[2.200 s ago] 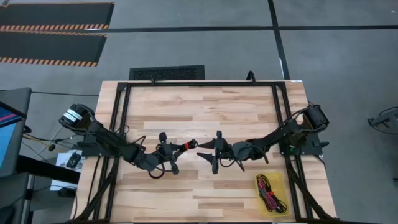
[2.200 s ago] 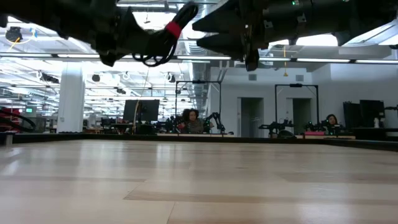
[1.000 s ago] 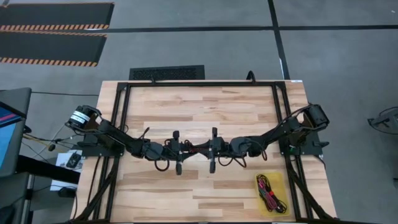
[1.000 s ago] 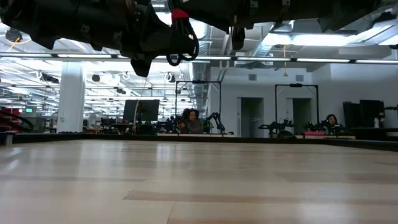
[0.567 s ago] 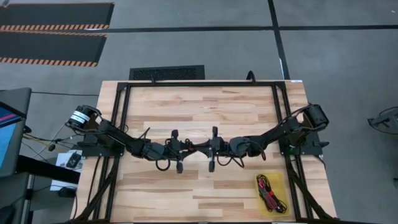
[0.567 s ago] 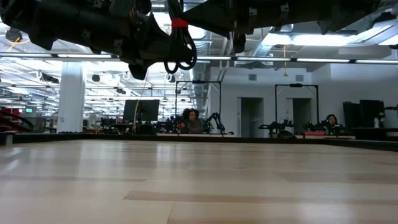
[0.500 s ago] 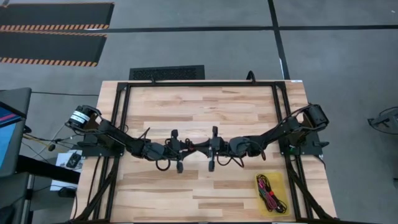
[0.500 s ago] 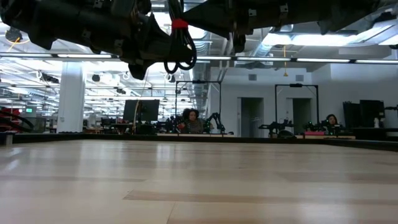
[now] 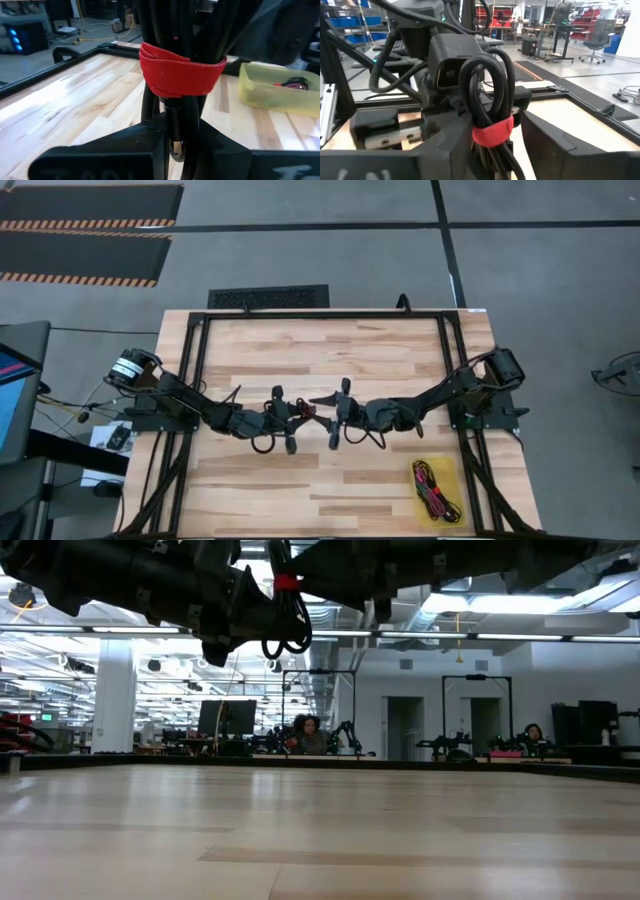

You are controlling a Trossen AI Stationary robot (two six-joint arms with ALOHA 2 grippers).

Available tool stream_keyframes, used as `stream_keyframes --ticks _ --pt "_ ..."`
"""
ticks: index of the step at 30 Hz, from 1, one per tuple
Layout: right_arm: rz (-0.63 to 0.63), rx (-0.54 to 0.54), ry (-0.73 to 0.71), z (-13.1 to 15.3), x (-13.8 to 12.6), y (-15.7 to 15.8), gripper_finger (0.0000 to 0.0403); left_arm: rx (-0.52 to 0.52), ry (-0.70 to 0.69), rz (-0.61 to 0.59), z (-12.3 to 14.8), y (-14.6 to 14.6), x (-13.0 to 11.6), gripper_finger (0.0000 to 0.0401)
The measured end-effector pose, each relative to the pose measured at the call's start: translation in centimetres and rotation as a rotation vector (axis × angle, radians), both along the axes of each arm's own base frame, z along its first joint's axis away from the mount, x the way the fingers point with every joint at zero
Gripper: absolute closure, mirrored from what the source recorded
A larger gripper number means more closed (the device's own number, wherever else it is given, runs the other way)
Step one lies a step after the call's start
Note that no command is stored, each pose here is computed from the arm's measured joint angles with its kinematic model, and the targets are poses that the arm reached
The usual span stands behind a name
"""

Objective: Pick and place USB-C Cables
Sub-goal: Put the black cable charger into the yellow bin

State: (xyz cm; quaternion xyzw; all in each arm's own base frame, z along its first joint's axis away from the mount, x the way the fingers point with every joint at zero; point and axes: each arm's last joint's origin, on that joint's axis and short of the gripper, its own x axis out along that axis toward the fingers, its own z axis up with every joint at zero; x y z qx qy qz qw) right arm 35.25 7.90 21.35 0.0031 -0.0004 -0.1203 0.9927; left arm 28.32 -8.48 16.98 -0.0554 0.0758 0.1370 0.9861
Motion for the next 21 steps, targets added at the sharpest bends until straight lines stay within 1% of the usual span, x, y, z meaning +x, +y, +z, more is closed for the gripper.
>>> stream_keyframes --ticks 3,5,9,11,14,16,19,20,21 --pt "0.013 -0.004 0.016 0.43 0.40 0.14 0.0188 0.000 0.001 -0.002 -0.01 -0.01 0.00 0.0373" --pt "0.025 -0.007 0.031 0.53 0.57 0.20 0.0184 0.004 0.011 -0.025 -0.10 -0.06 0.00 0.0373" --pt "0.080 0.000 0.056 0.77 0.91 0.43 0.0193 0.023 0.021 -0.077 -0.12 -0.18 0.03 0.0373" --pt "0.082 0.004 0.062 0.80 0.93 0.48 0.0203 0.033 0.026 -0.089 -0.16 -0.21 0.03 0.0373" --pt "0.062 0.003 0.065 0.79 0.92 0.42 0.0239 0.036 0.028 -0.088 -0.18 -0.18 0.03 0.0373" --pt "0.053 0.001 0.073 0.72 0.90 0.40 0.0284 0.038 0.031 -0.086 -0.23 -0.15 0.02 0.0373" --pt "0.054 -0.005 0.098 0.55 0.87 0.42 0.0362 0.023 0.038 -0.110 -0.36 -0.23 0.00 0.0369" --pt "0.054 -0.007 0.105 0.50 0.87 0.42 0.0374 0.018 0.039 -0.111 -0.39 -0.27 -0.02 0.0365" --pt "0.054 -0.005 0.108 0.47 0.86 0.42 0.0375 0.016 0.041 -0.111 -0.42 -0.28 -0.03 0.0360"
